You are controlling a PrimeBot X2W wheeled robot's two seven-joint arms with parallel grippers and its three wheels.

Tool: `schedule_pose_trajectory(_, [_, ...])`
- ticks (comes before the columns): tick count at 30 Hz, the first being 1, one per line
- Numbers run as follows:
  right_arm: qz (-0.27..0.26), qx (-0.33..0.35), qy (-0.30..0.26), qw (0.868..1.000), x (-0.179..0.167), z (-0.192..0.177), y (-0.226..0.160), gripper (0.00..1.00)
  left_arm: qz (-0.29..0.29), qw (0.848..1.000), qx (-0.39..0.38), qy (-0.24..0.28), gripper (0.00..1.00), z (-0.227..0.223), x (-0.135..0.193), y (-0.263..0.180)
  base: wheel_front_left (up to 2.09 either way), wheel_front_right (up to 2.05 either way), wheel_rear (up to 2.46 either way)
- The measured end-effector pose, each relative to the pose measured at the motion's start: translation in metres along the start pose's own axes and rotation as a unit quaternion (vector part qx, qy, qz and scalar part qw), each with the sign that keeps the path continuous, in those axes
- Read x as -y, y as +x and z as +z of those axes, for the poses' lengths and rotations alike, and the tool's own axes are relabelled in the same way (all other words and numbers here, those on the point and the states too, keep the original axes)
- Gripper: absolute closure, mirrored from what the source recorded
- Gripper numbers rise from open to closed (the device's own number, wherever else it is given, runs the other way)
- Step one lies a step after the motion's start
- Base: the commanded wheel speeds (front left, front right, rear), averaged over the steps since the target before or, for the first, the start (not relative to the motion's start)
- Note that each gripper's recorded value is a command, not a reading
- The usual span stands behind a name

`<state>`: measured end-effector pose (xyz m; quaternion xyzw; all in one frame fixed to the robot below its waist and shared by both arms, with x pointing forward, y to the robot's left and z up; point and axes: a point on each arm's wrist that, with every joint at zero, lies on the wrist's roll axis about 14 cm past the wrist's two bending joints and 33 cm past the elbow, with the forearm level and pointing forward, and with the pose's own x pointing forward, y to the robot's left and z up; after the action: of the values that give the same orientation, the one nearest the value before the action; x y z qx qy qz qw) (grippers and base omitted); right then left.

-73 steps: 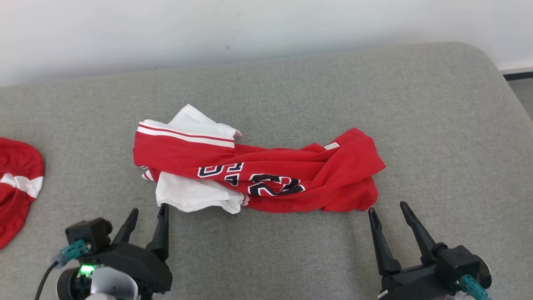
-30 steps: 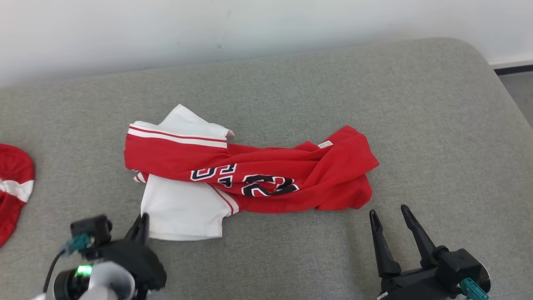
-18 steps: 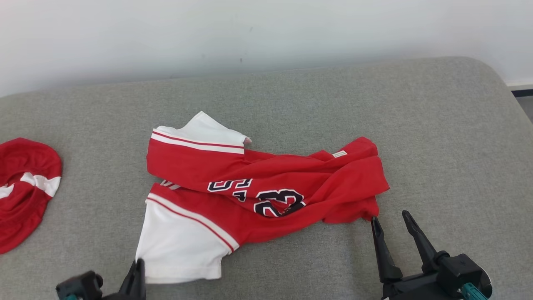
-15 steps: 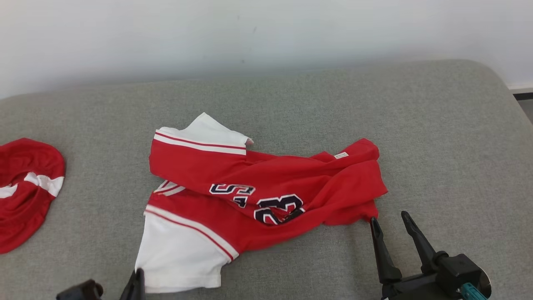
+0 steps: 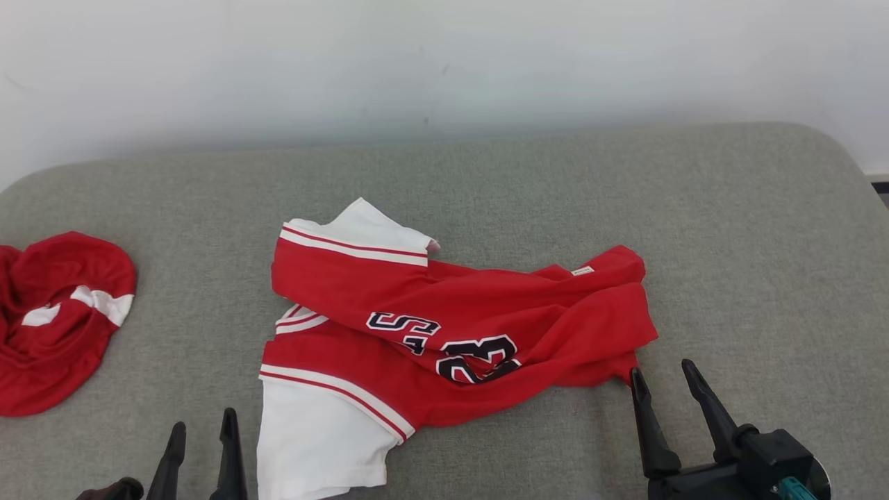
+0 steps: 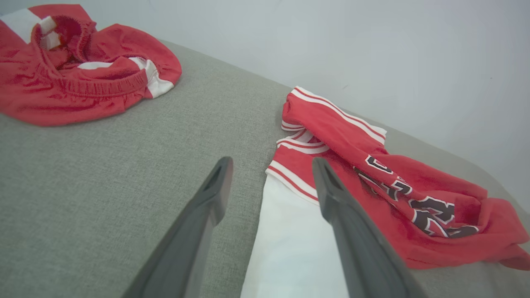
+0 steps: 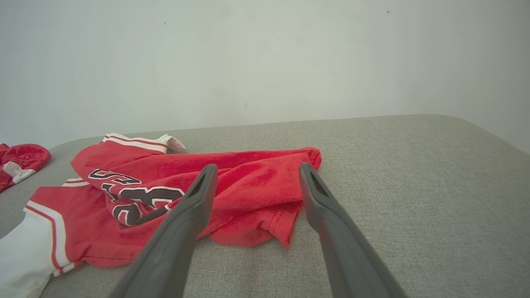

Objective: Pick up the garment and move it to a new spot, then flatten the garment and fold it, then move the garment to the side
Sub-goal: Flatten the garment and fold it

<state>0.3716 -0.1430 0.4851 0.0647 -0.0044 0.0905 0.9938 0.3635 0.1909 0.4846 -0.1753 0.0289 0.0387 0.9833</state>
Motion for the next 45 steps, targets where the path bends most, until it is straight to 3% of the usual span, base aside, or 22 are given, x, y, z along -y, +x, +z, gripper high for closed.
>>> schedule_pose_trajectory(13, [0.008,-0.012,-0.021,1.000,0.002,-0.004,-0.014,0.00,-0.050,0.993,0.100,0.046,0.00,0.044,0.012,-0.030,0.00,0.00,0.00])
schedule_pose_trajectory(32, [0.016,-0.033,-0.020,0.999,0.005,-0.001,-0.003,0.00,-0.053,0.995,0.067,0.057,0.00,0.015,0.006,-0.039,0.00,0.00,0.00])
schedule_pose_trajectory(38, [-0.001,-0.125,-0.011,0.992,0.033,-0.008,0.019,0.00,-0.054,0.996,0.050,0.053,0.00,0.004,0.006,-0.038,0.00,0.00,0.00])
schedule_pose_trajectory(42, [-0.037,-0.251,0.020,0.967,0.055,-0.046,0.015,0.00,-0.053,0.996,0.050,0.051,0.00,0.004,0.006,-0.037,0.00,0.00,0.00])
schedule_pose_trajectory(45, [-0.021,-0.291,0.036,0.956,0.038,-0.060,0.020,0.00,-0.053,0.996,0.051,0.049,0.00,0.005,0.007,-0.037,0.00,0.00,0.00])
